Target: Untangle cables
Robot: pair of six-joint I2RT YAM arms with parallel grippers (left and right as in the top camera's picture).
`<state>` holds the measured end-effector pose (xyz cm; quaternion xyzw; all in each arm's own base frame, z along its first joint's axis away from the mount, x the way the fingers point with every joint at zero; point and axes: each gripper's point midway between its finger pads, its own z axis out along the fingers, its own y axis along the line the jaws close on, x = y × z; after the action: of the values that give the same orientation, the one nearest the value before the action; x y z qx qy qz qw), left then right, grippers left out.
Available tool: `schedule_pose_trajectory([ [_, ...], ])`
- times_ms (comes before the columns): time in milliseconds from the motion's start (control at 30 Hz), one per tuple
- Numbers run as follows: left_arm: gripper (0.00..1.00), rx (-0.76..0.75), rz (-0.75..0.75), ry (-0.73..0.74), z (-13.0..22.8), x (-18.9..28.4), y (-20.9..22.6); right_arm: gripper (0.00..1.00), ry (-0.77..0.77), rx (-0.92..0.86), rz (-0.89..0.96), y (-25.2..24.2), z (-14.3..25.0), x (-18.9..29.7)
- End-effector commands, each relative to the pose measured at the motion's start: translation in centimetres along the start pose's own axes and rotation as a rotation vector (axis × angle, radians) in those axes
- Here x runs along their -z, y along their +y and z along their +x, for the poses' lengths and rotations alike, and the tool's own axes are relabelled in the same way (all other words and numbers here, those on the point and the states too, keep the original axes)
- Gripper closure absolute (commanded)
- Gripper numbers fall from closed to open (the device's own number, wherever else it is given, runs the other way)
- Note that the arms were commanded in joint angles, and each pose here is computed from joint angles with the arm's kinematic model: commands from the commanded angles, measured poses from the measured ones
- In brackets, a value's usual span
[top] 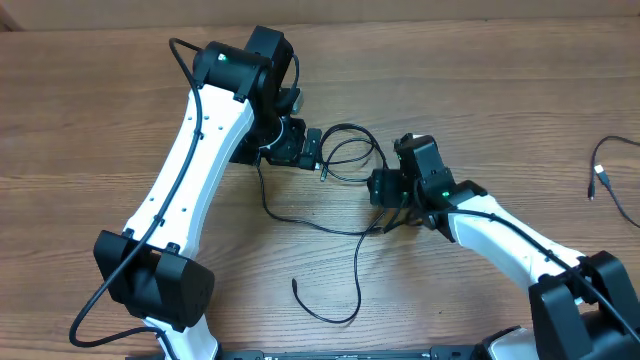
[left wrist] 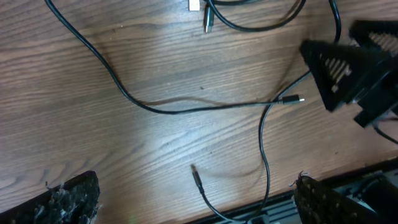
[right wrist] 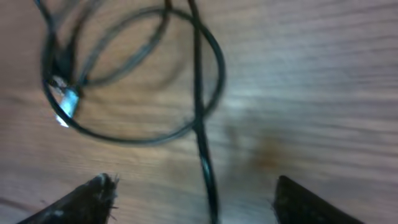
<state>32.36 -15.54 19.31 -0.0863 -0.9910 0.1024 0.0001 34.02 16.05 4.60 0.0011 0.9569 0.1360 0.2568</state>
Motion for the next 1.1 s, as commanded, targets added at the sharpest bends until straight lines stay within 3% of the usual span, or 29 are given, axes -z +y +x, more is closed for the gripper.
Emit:
schedule_pose_trajectory([
  [0, 0.00, -0.005, 0.017, -0.039, 0.1, 1.3, -0.7, 0.24, -0.026, 0.013, -0.044, 0.5, 0.0, -0.6],
  [133, 0.00, -0.005, 0.017, -0.039, 0.1, 1.3, -0.6, 0.25, -0.015, 0.026, -0.042, 0.2, 0.5, -2.8],
  [200, 0.00, -0.005, 0.017, -0.039, 0.1, 1.3, -0.7, 0.40, -0.003, 0.072, -0.035, -0.1, 1.0, -4.1],
  [233, 0.00, -0.005, 0.017, -0.039, 0.1, 1.3, -0.6, 0.66, -0.009, 0.107, -0.035, -0.1, 0.9, -4.3],
  [267, 0.00, -0.005, 0.017, -0.039, 0.1, 1.3, -0.6, 0.86, -0.021, 0.116, -0.038, 0.1, 0.4, -4.2],
  [300, 0.00, -0.005, 0.017, -0.039, 0.1, 1.3, -0.7, 0.94, -0.033, 0.116, -0.042, 0.4, -0.2, -3.9],
  [433, 0.00, -0.005, 0.017, -0.039, 0.1, 1.3, -0.7, 0.96, -0.193, 0.096, -0.003, 1.3, -7.4, 1.9],
  [533, 0.00, -0.005, 0.017, -0.039, 0.1, 1.3, -0.6, 0.96, -0.395, 0.041, 0.062, 0.6, -14.8, 11.2],
  [633, 0.00, -0.005, 0.017, -0.039, 0.1, 1.3, -0.7, 0.96, -0.600, 0.123, -0.041, 2.7, -20.0, 21.6],
  [800, 0.00, -0.005, 0.017, -0.039, 0.1, 1.3, -0.6, 0.96, -0.795, 0.293, -0.155, 5.9, -21.6, 31.3],
  [933, 0.00, -0.005, 0.017, -0.039, 0.1, 1.3, -0.6, 0.96, -0.860, 0.373, -0.123, 6.0, -21.4, 33.8],
  [1067, 0.00, -0.005, 0.017, -0.039, 0.1, 1.3, -0.7, 0.96, -0.916, 0.366, 0.053, 3.5, -22.6, 34.7],
])
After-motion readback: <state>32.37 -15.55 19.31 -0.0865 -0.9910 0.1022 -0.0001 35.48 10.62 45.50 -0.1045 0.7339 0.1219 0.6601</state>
